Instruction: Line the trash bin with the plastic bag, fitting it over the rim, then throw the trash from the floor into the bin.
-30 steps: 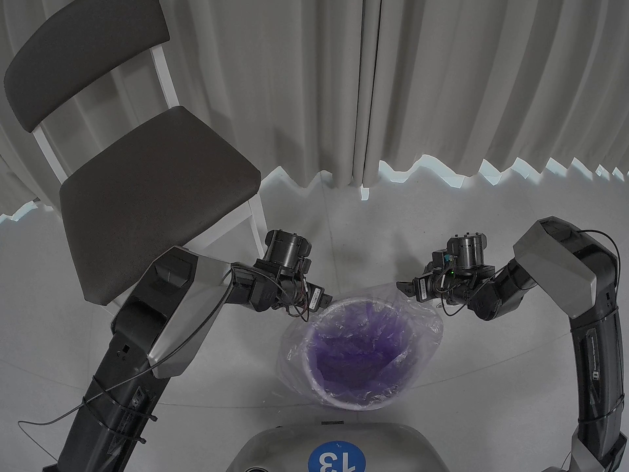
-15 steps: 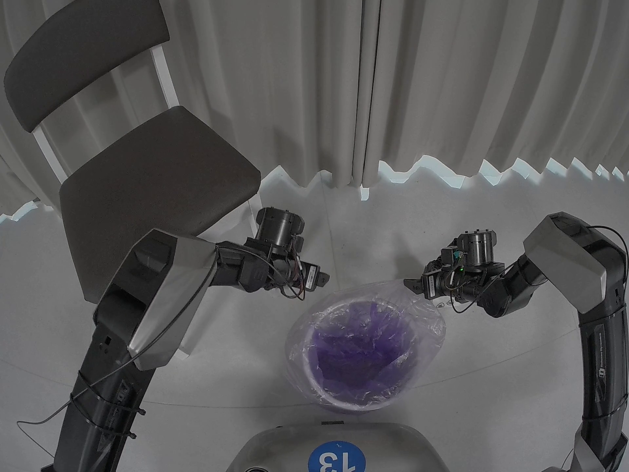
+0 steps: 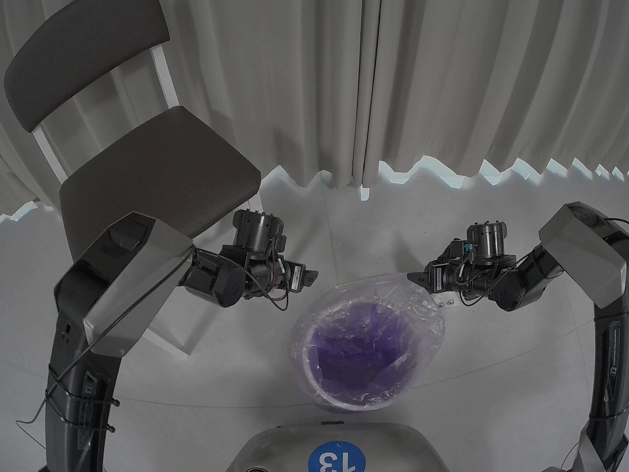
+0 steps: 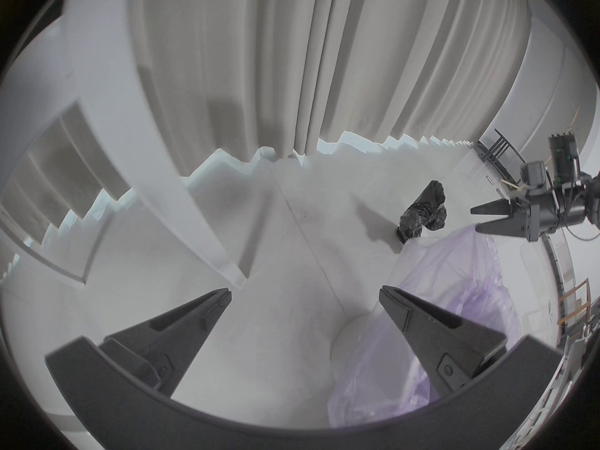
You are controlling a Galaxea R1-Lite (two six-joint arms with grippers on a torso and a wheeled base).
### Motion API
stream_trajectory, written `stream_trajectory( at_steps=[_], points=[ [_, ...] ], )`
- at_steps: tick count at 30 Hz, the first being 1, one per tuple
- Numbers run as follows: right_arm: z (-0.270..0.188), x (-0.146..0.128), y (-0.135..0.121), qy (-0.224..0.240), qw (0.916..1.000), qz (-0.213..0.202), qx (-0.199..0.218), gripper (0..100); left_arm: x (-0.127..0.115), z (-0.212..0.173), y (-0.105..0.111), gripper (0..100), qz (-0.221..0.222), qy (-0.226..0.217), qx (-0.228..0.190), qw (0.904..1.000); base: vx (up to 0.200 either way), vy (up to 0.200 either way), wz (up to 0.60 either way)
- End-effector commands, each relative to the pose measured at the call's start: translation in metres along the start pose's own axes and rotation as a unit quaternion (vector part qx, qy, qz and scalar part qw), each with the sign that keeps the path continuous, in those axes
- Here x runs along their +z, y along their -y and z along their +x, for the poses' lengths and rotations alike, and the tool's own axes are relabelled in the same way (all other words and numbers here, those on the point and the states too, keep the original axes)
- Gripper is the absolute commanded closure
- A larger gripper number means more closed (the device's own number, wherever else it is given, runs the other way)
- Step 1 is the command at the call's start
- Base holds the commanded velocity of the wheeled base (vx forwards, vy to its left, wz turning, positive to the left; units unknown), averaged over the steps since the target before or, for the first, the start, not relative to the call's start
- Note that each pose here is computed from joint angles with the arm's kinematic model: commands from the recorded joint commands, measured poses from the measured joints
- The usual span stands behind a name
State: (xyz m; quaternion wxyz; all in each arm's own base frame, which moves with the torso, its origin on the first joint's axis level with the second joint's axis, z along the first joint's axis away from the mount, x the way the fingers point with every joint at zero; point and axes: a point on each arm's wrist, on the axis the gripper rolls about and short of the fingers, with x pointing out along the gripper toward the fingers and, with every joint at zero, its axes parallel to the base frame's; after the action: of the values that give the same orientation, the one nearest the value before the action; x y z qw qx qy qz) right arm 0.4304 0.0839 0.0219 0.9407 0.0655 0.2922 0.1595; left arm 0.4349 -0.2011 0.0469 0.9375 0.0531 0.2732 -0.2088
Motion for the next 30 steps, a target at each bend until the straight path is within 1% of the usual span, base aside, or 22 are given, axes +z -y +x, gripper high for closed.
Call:
stream_trajectory(
  at_steps=[1,5,7,10,13,16,18,20,23,26,30],
  points=[
    [-0.027,0.008,-0.009,-0.015,0.9986,0.046,0.021,0,-0.009,-0.039,-0.003,0,-0.007,0.037,0.001,0.9993,0.0,0.0,0.0],
    [-0.029,0.009,-0.01,-0.015,0.9981,0.051,0.031,0,-0.017,-0.045,-0.003,0,-0.022,0.05,0.0,0.9985,0.0,0.0,0.0],
    [-0.027,0.003,-0.009,-0.033,0.9974,0.051,0.038,0,-0.02,-0.051,-0.003,0,-0.025,0.053,0.0,0.9983,0.0,0.0,0.0],
    [-0.016,-0.006,-0.005,-0.048,0.9969,0.052,0.033,0,-0.022,-0.057,-0.003,0,-0.025,0.053,0.0,0.9983,0.0,0.0,0.0],
    [-0.009,-0.01,0.001,-0.052,0.9965,0.059,0.028,0,-0.023,-0.063,-0.003,0,-0.025,0.058,0.0,0.998,0.0,0.0,0.0],
    [-0.013,-0.017,0.008,-0.062,0.996,0.062,0.019,0,-0.025,-0.07,-0.005,0,-0.027,0.056,0.002,0.9981,0.0,0.0,0.0],
    [-0.016,-0.021,0.008,-0.07,0.9958,0.057,0.018,0,-0.027,-0.073,-0.008,0,-0.028,0.052,0.005,0.9982,0.0,0.0,0.0],
    [-0.027,-0.03,0.012,-0.084,0.9958,0.034,0.012,0,-0.031,-0.075,-0.008,0,-0.029,0.046,0.005,0.9985,0.0,0.0,0.0],
    [-0.03,-0.045,0.016,-0.102,0.9946,0.02,-0.002,0,-0.037,-0.076,-0.009,0,-0.03,0.052,0.006,0.9982,0.0,0.0,0.0],
    [-0.029,-0.054,0.018,-0.103,0.9946,0.014,-0.005,0,-0.044,-0.078,-0.009,0,-0.029,0.063,0.006,0.9976,0.0,0.0,0.0],
    [-0.015,-0.062,0.02,-0.108,0.9942,0.002,-0.004,0,-0.048,-0.08,-0.009,0,-0.029,0.063,0.006,0.9976,0.0,0.0,0.0]
  ],
)
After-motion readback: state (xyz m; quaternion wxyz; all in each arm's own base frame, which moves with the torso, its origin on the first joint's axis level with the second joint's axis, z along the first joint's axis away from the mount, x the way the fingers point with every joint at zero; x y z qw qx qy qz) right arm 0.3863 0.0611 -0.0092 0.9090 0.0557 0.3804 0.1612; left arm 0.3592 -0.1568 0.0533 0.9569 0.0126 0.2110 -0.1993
